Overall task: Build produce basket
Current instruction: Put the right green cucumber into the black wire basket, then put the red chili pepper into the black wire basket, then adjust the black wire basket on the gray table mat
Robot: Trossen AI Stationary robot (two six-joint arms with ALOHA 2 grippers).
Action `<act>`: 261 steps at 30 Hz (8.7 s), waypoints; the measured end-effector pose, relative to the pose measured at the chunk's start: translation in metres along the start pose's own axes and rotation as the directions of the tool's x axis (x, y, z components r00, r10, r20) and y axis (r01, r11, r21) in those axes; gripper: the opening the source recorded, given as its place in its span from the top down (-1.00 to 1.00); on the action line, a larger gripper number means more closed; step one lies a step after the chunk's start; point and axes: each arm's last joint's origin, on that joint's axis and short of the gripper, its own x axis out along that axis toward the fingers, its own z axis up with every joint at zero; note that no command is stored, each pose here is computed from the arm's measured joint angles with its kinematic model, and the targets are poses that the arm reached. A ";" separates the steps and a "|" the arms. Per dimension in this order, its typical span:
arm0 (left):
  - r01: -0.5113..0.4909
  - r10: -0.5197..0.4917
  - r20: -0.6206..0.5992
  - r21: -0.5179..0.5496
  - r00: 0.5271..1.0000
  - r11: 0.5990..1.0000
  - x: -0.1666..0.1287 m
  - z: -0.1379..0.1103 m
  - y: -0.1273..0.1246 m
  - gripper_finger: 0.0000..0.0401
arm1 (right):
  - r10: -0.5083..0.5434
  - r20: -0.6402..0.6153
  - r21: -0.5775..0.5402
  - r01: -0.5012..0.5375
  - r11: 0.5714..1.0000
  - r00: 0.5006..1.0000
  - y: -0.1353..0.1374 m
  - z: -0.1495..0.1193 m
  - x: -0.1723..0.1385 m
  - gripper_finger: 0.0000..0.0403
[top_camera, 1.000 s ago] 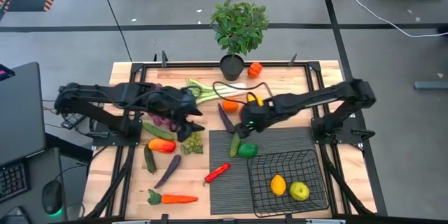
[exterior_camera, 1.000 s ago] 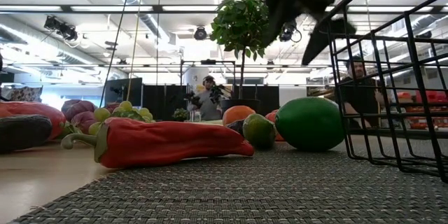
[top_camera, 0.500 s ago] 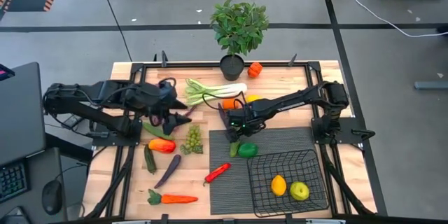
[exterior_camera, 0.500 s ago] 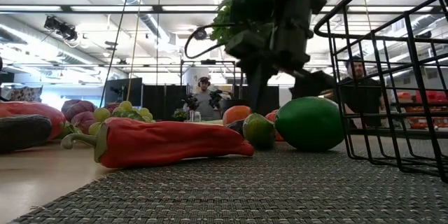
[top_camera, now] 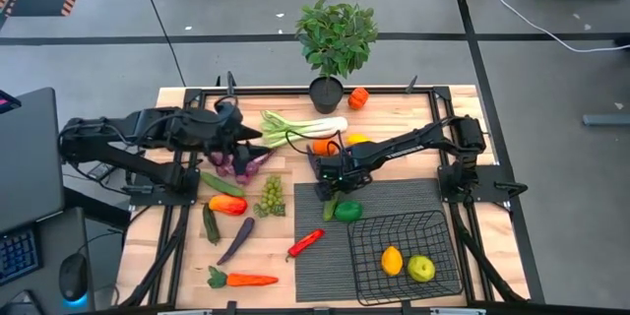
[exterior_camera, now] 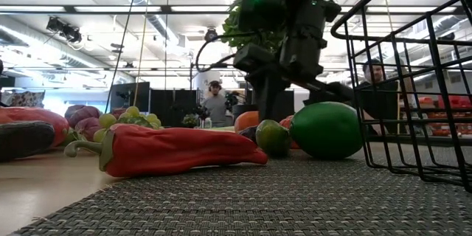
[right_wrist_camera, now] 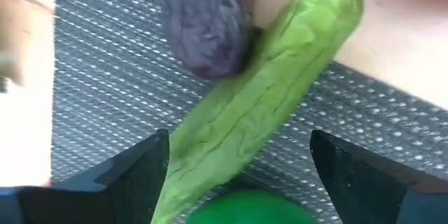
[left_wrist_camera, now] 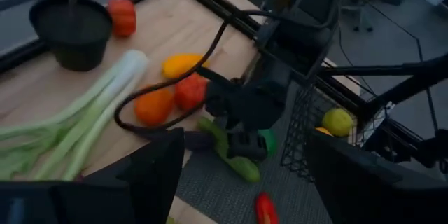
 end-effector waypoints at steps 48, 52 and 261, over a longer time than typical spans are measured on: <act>0.296 -0.292 -0.560 -0.086 0.775 0.951 0.132 -0.064 -0.049 -0.45 | 0.371 -0.101 -0.601 -0.354 0.717 0.923 -0.046 -0.132 -0.198 0.43; 0.286 -0.287 -0.604 -0.101 0.743 0.953 0.136 -0.081 -0.061 -0.43 | 0.274 -0.181 -0.619 -0.326 0.715 0.945 -0.045 -0.154 -0.185 0.41; 0.066 -0.031 -0.139 0.253 0.990 0.965 0.071 0.022 -0.141 0.45 | -0.137 -0.097 -0.715 0.027 0.698 0.986 -0.123 -0.165 -0.101 0.39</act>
